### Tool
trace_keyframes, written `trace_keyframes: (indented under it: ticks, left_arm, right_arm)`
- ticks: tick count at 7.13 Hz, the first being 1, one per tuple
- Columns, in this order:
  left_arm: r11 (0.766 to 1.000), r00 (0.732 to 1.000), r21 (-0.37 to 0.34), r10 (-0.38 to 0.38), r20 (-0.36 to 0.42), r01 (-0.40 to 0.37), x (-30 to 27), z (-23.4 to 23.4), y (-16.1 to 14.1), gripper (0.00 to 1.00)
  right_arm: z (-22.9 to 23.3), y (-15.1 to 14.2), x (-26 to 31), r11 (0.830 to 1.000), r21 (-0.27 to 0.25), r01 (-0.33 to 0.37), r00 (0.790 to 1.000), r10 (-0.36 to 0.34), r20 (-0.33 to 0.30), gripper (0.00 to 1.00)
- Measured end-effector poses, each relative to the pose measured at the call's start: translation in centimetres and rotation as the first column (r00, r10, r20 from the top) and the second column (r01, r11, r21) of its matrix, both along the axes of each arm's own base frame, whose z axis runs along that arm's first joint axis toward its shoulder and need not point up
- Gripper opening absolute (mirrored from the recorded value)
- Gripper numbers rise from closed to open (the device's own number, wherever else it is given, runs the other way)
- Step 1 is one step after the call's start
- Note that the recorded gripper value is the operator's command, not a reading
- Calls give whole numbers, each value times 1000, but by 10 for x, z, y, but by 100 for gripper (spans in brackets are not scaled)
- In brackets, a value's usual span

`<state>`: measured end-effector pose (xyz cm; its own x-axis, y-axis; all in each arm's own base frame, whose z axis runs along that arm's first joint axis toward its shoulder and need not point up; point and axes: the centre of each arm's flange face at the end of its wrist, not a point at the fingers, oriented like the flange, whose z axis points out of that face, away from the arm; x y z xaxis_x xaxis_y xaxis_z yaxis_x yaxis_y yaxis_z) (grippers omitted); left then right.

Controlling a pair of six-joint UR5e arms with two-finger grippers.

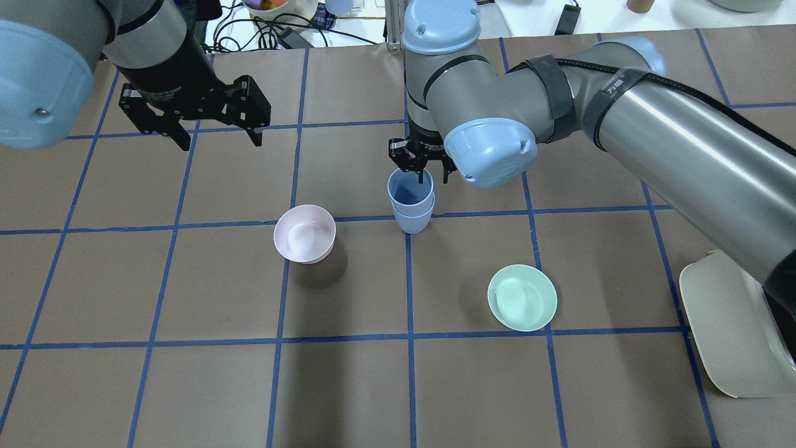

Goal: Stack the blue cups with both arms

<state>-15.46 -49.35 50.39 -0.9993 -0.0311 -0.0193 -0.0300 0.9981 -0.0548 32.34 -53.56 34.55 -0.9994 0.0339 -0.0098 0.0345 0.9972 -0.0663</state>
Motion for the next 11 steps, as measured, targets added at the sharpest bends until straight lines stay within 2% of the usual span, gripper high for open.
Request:
trace_keyframes:
  ticks: [2, 3, 4, 5, 6, 8, 11]
  left_arm:
    - [1000, 1000, 0, 0, 0, 0, 0, 0, 0, 100]
    - [1000, 1000, 0, 0, 0, 0, 0, 0, 0, 100]
    - [1000, 1000, 0, 0, 0, 0, 0, 0, 0, 100]
    - [1000, 1000, 0, 0, 0, 0, 0, 0, 0, 100]
    - [1000, 1000, 0, 0, -1, 0, 0, 0, 0, 100]
    - [1000, 1000, 0, 0, -1, 0, 0, 0, 0, 100]
    - [1000, 1000, 1, 0, -1, 0, 0, -1, 0, 100]
  right_arm:
    - [16, -14, -16, 999, -36, -26, 1000, 26, 1, 100]
    - [33, -29, -41, 998, -35, -46, 999, 46, -8, 100]
    - [54, -47, -75, 998, -27, -62, 998, 61, -17, 100]
    - [75, -67, -124, 999, -5, -47, 999, 47, -23, 100]
    - [94, -73, -169, 999, 19, -35, 999, 35, -26, 100]
    - [124, -55, -207, 998, 21, -54, 998, 55, -23, 100]
    - [128, -15, -207, 998, 23, -66, 998, 67, -18, 100]
